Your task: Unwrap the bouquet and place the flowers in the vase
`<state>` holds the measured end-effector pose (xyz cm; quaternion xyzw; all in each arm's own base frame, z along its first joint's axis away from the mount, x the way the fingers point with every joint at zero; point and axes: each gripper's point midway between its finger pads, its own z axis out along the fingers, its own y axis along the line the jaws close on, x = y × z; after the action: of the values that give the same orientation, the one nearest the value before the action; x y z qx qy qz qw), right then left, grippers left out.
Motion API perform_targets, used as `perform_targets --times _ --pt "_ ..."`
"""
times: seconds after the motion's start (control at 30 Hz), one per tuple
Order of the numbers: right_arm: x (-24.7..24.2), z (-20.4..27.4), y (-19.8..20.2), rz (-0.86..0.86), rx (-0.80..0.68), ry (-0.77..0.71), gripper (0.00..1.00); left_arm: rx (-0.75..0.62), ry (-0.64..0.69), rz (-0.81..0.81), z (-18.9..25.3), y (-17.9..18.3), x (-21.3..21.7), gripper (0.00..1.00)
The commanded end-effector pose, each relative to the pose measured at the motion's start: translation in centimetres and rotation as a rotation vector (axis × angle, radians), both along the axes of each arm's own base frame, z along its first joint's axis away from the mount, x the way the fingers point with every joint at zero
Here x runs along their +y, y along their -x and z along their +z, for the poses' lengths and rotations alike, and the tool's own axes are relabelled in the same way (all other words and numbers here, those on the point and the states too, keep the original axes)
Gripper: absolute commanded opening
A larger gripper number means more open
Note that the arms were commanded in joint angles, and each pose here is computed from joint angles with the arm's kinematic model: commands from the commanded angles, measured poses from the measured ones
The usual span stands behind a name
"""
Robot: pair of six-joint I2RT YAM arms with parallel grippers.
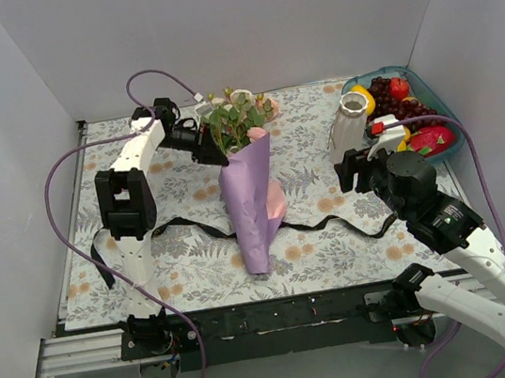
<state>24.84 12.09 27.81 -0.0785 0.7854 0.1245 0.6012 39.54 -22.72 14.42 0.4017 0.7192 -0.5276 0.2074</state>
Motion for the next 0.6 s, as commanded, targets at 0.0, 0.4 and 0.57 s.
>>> perform_targets --times 0.0,0.4,0.57 --pt "-0.1 1.3 -0.3 -0.015 -0.048 -0.036 0.72 -0.090 0.120 0.002 7.5 -0.2 -0.8 0.03" --pt "-0.2 1.9 0.1 -0.012 -0.060 -0.056 0.72 -0.161 0.186 -0.020 15.6 4.0 -5.0 0.24" --pt "-0.3 2.0 0.1 -0.017 -0.059 -0.056 0.71 -0.195 0.132 0.041 15.8 3.7 -5.0 0.61"
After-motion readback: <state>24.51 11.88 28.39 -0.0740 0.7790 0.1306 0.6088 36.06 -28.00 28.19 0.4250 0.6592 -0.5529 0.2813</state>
